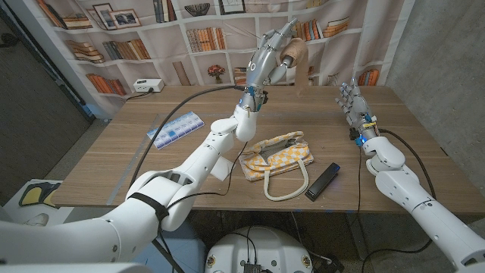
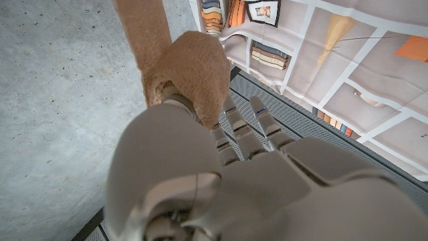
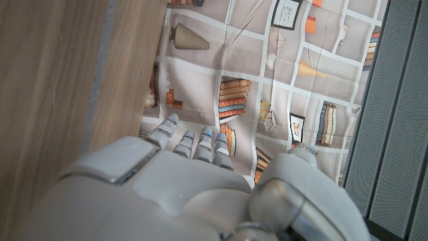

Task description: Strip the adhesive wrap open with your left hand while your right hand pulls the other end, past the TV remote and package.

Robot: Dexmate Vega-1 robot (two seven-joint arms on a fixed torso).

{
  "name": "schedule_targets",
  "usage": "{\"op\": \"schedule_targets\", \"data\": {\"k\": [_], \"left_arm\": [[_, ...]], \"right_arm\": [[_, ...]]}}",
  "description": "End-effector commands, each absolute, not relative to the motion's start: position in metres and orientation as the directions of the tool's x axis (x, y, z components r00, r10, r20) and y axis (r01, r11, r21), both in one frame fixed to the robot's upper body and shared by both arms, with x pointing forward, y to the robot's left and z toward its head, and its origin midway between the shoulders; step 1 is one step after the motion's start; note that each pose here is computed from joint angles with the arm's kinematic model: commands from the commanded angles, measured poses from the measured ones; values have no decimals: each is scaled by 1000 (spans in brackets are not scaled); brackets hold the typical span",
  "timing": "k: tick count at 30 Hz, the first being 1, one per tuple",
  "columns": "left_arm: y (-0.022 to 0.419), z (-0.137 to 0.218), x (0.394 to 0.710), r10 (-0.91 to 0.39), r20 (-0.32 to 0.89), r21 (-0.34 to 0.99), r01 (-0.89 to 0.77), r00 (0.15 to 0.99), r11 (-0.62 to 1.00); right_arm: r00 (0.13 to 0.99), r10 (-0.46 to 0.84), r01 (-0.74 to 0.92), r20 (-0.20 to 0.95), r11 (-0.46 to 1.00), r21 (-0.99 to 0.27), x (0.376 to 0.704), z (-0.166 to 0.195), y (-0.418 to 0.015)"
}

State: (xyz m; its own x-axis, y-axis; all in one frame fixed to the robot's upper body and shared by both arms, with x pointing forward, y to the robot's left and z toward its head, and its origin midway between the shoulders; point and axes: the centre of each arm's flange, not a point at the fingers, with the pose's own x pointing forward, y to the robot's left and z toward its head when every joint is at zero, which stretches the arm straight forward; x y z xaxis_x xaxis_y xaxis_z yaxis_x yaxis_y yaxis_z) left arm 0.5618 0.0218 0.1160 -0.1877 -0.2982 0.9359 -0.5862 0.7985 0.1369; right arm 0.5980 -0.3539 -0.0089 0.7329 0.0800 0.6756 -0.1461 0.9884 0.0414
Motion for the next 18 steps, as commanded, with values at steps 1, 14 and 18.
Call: {"op": "schedule_targets", "data": {"k": [1,14,18], "left_arm": [[21,117,561,-278,942,127,-567,-188,814],[23,112,564,-231,960,112,-538,-160,835],[24,110,564,-217,964,105,-530,-153,841]], "right_arm": [[736,72,-144,673,988,51,599,-10,-355],[736,78,-145,672,989,43,602,-7,-352],[734,83,-146,674,989,37,602,-7,-352]]}}
